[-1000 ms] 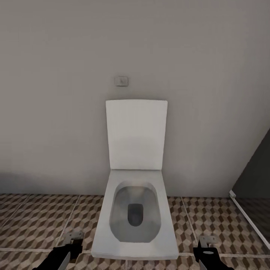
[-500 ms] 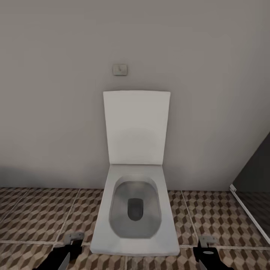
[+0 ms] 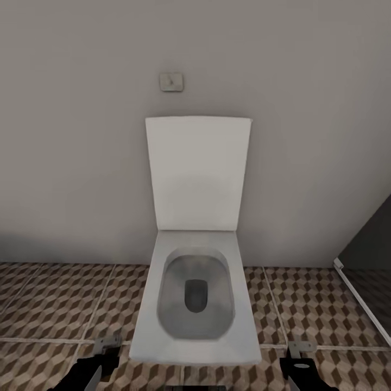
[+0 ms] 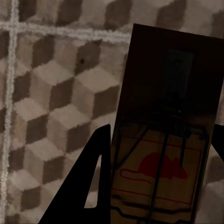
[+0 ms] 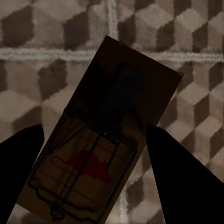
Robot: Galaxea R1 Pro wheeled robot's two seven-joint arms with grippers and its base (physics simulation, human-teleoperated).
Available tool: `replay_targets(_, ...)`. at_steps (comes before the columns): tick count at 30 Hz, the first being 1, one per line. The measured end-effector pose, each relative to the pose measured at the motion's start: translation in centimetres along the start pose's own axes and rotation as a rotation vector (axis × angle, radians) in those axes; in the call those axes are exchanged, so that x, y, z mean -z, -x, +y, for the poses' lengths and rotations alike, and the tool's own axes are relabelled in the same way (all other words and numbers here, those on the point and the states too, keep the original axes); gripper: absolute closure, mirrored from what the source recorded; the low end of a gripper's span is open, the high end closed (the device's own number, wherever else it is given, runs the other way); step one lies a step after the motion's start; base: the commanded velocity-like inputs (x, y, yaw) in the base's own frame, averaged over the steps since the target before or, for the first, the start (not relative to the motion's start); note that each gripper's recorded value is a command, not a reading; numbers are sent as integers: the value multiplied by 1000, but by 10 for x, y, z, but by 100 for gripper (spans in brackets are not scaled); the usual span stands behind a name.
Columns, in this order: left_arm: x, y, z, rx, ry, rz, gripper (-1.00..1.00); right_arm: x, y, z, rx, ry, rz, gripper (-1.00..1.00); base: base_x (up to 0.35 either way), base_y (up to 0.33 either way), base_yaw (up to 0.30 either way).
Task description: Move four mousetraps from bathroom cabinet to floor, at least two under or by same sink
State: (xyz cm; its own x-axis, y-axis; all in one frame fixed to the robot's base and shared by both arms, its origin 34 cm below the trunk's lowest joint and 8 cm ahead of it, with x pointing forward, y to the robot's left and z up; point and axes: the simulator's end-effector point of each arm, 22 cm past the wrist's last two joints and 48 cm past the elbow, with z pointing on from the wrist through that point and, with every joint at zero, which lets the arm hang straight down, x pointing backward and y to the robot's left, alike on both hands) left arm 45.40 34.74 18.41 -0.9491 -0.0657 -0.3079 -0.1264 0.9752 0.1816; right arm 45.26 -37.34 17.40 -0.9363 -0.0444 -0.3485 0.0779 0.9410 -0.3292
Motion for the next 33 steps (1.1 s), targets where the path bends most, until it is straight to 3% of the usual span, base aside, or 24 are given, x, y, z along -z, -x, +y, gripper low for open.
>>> replay_targets(9,-7,1,-2,-4,0,-8,100,-8,-13,4,17,1,27,100,0,0,0)
replay_targets(12,-5,21,-5,0,-5,-44,100,-12,2,4,26,-3,12,100,0,0,0)
replay_targets(18,5,81,-16,13,-27,-110,100,-17,91,9,4,0,-45,100,0,0,0)
replay_targets(25,6,111,-42,19,-62,-105,100,-23,114,11,-5,-1,-53,100,0,0,0)
replay_targets(33,0,129,-54,18,-74,-112,100,-33,133,10,-10,-6,-68,100,0,0,0)
